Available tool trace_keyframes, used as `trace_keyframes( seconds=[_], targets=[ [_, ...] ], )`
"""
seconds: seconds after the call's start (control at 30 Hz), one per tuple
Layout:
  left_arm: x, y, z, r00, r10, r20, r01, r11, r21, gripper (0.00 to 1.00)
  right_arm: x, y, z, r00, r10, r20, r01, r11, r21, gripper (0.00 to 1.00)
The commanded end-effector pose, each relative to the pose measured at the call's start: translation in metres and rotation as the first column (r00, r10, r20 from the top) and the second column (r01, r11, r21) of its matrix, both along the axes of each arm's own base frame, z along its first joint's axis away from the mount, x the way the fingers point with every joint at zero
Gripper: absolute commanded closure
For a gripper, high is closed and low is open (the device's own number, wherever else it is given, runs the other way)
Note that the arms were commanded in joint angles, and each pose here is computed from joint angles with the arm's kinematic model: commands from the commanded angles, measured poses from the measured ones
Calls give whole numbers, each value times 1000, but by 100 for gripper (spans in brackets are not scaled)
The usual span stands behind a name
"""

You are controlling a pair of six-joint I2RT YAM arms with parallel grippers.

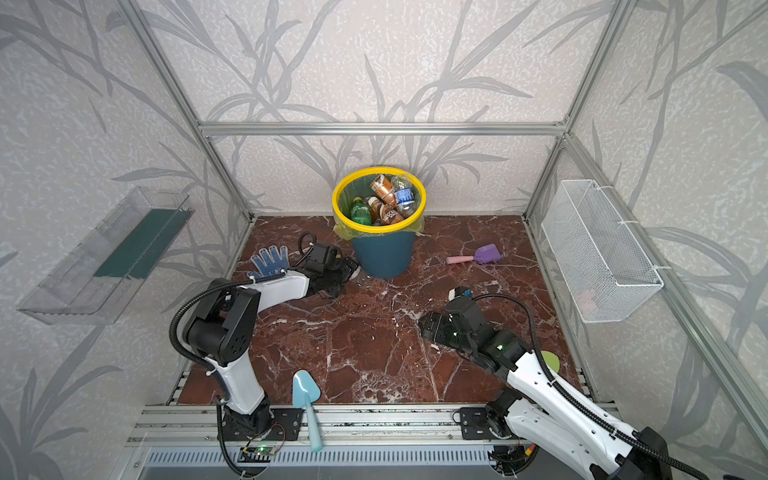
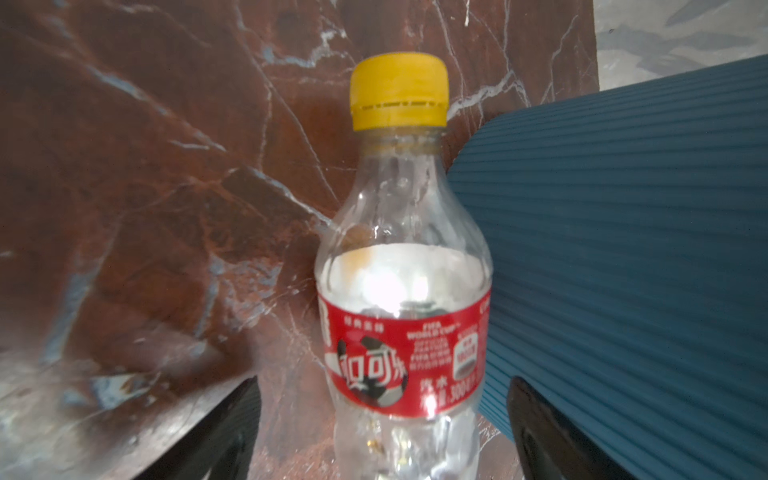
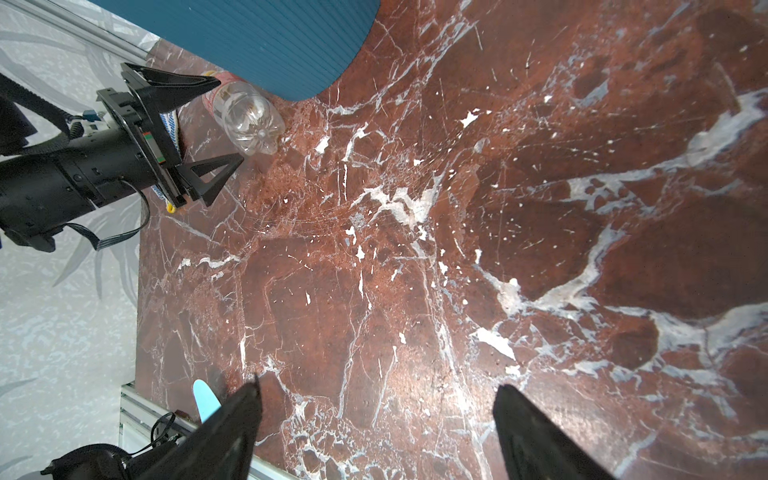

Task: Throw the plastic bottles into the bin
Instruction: 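Lower the left gripper onto the red-label yellow-cap bottle and close, then lift the red-label bottle over the bin and open the left gripper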

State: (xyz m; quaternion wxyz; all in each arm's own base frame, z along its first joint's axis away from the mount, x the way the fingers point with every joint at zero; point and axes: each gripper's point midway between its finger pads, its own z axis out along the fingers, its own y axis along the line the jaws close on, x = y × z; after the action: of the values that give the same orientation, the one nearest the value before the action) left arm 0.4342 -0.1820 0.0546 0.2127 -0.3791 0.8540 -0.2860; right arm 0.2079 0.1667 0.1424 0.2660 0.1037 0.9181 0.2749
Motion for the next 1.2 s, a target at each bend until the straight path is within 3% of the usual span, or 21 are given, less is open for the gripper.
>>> trace_keyframes(
  seconds=[0.0, 0.3, 0.6, 0.97, 1.17],
  targets=[
    [-4, -1, -14, 999, -6, -54, 6, 1000, 7, 12, 1, -2, -2, 1000, 0, 11, 0, 1000, -15, 12],
    [-1, -8, -26, 996, -49, -75, 50, 999, 5, 26, 2, -1, -5, 1000, 5, 11, -5, 1000, -22, 13],
    [-36, 13, -31, 989, -106, -99, 113, 992, 61, 46, 3, -1, -7, 1000, -1, 13, 1, 1000, -15, 14],
    [-115, 52, -6, 966, -252, -61, 260, 944, 202, 48, 12, 11, -13, 1000, 16, 0, -16, 1000, 1, 15],
    [-156, 72, 33, 941, -335, 53, 305, 903, 303, 46, 19, 17, -13, 1000, 27, -2, -27, 1000, 1, 16]
  ],
)
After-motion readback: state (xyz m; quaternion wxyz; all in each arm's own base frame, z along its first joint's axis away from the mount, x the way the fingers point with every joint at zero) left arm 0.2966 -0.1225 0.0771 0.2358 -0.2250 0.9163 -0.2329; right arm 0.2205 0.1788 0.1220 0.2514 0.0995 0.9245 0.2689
